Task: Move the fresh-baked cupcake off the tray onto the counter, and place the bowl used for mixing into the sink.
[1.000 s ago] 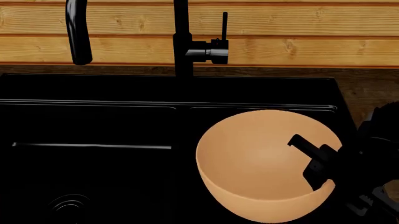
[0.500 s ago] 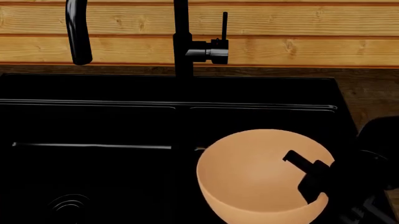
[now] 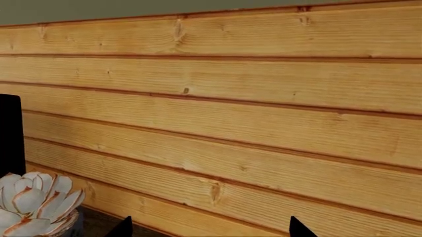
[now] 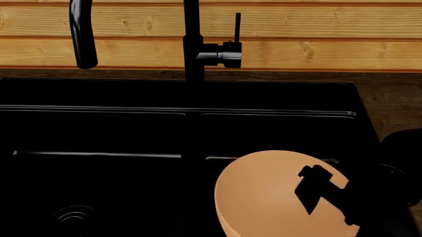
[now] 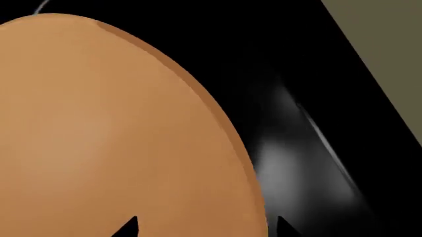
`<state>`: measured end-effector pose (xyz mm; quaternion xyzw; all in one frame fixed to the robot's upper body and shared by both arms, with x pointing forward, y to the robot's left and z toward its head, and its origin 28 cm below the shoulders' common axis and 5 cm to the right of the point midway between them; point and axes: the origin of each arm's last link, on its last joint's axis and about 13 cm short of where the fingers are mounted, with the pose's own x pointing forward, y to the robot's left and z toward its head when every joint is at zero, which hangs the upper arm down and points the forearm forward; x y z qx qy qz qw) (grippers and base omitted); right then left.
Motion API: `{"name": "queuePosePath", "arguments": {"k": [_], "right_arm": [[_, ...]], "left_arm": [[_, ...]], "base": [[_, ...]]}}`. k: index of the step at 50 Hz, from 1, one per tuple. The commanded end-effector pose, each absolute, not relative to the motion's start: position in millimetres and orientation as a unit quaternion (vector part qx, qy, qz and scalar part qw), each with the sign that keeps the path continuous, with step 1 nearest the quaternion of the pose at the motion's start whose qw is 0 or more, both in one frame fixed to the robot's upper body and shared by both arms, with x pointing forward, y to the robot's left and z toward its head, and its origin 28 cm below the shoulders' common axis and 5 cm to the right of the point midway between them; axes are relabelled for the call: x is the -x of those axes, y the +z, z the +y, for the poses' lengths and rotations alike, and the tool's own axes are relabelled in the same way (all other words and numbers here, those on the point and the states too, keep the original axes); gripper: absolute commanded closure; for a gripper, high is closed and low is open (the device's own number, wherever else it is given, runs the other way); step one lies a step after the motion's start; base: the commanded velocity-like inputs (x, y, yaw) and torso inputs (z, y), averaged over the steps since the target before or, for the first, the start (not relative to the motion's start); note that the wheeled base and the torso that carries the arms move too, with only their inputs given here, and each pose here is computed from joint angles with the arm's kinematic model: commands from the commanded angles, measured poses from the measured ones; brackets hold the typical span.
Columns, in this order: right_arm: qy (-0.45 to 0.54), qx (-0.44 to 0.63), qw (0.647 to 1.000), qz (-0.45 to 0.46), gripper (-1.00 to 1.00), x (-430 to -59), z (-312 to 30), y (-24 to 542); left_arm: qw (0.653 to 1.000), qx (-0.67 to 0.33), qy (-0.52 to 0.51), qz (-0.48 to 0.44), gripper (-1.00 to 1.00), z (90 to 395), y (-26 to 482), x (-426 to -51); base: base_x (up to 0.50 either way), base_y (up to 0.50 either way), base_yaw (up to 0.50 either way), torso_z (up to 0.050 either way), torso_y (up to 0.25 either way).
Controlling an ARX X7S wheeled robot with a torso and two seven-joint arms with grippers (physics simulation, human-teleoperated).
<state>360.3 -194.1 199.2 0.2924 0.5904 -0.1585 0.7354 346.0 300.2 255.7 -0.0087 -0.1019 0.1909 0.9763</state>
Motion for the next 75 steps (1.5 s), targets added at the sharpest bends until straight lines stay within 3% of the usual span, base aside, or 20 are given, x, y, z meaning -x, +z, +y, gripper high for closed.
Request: {"name": "queuePosePath", "arguments": {"k": [1, 26, 75], "right_arm": [[-0.186, -0.298, 0.740, 0.573, -1.00, -363, -201, 203], [-0.184, -0.290, 0.780, 0.523, -1.00, -365, -211, 248], [-0.239, -0.284, 0.854, 0.363, -1.00, -307, -232, 351]], "left_arm": [[0.977, 0.016, 0.188, -0.103, -1.00, 300, 255, -347], [0.976, 0.016, 0.189, -0.104, -1.00, 300, 256, -346], [0.977, 0.013, 0.184, -0.108, -1.00, 297, 260, -345]], "base": [[0.00, 0.00, 0.00, 0.000, 0.000], [0.00, 0.00, 0.00, 0.000, 0.000], [0.00, 0.00, 0.00, 0.000, 0.000]]}}
